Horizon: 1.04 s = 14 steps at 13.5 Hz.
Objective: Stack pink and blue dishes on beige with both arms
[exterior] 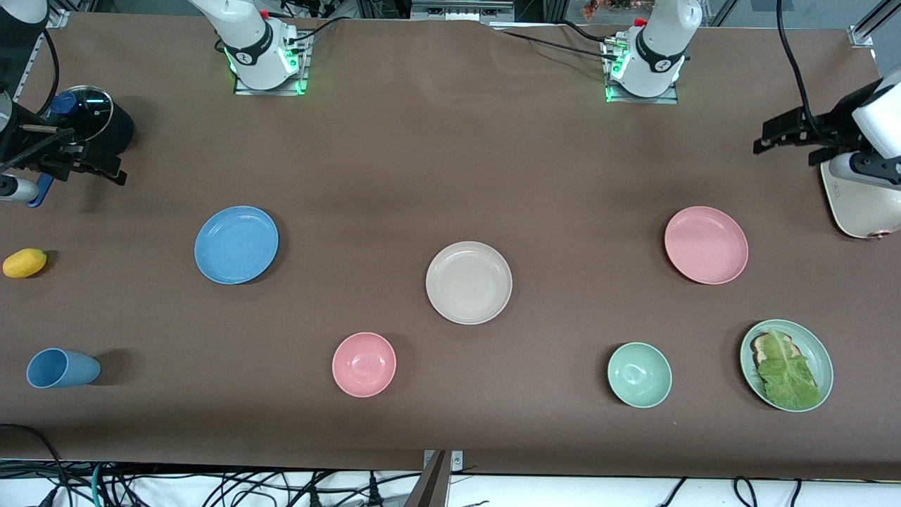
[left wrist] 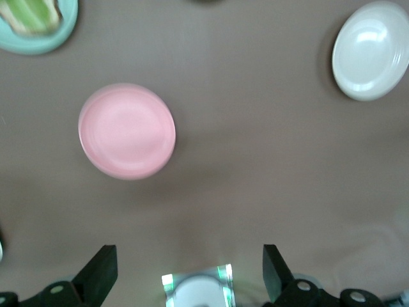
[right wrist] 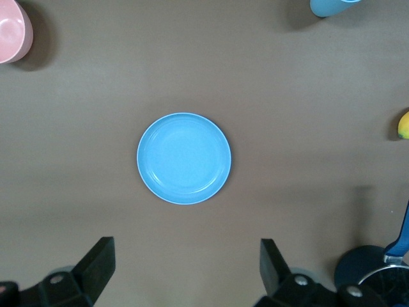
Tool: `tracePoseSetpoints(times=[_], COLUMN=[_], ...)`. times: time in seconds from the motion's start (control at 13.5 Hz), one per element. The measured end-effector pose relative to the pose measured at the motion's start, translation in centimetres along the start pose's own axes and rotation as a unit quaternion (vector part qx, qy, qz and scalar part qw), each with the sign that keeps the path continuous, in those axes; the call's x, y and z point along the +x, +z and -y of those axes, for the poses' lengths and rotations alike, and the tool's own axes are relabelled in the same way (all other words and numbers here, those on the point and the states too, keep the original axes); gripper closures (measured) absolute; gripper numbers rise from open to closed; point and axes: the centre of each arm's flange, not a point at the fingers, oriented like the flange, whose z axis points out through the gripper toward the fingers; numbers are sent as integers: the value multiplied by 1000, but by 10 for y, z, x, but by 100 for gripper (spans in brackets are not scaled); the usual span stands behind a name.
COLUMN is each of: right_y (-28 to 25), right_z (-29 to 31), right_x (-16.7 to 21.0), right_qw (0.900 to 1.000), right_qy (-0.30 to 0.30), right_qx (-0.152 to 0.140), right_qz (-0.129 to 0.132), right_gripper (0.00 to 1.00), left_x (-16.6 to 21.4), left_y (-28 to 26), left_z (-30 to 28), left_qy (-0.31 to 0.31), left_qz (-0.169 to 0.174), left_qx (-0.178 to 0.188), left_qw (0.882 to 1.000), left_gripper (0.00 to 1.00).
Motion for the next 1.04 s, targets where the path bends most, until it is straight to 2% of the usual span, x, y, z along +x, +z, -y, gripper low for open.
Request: tracePoseSetpoints(times=[0.22, 0.37, 0.67, 1.04], right_y=[0, 0, 0, 0], right_z=[0, 0, 0, 0], right_x=[0, 0, 0, 0], right_qw=[1000, 1000, 1000, 1000], right_qy=[0, 0, 0, 0], right_qx=[0, 0, 0, 0], right_qz=[0, 0, 0, 0], right_gripper=[0, 0, 0, 0], left_x=[-2, 3, 0, 0], left_y=[15, 20, 15, 10], left_z=[2, 6, 0, -13], left_qy=[-3, -7, -48, -58], left_qz=[41, 48, 41, 29], left_qx=[-7, -8, -4, 1], left_qw=[999, 999, 998, 998], left_gripper=[0, 0, 0, 0])
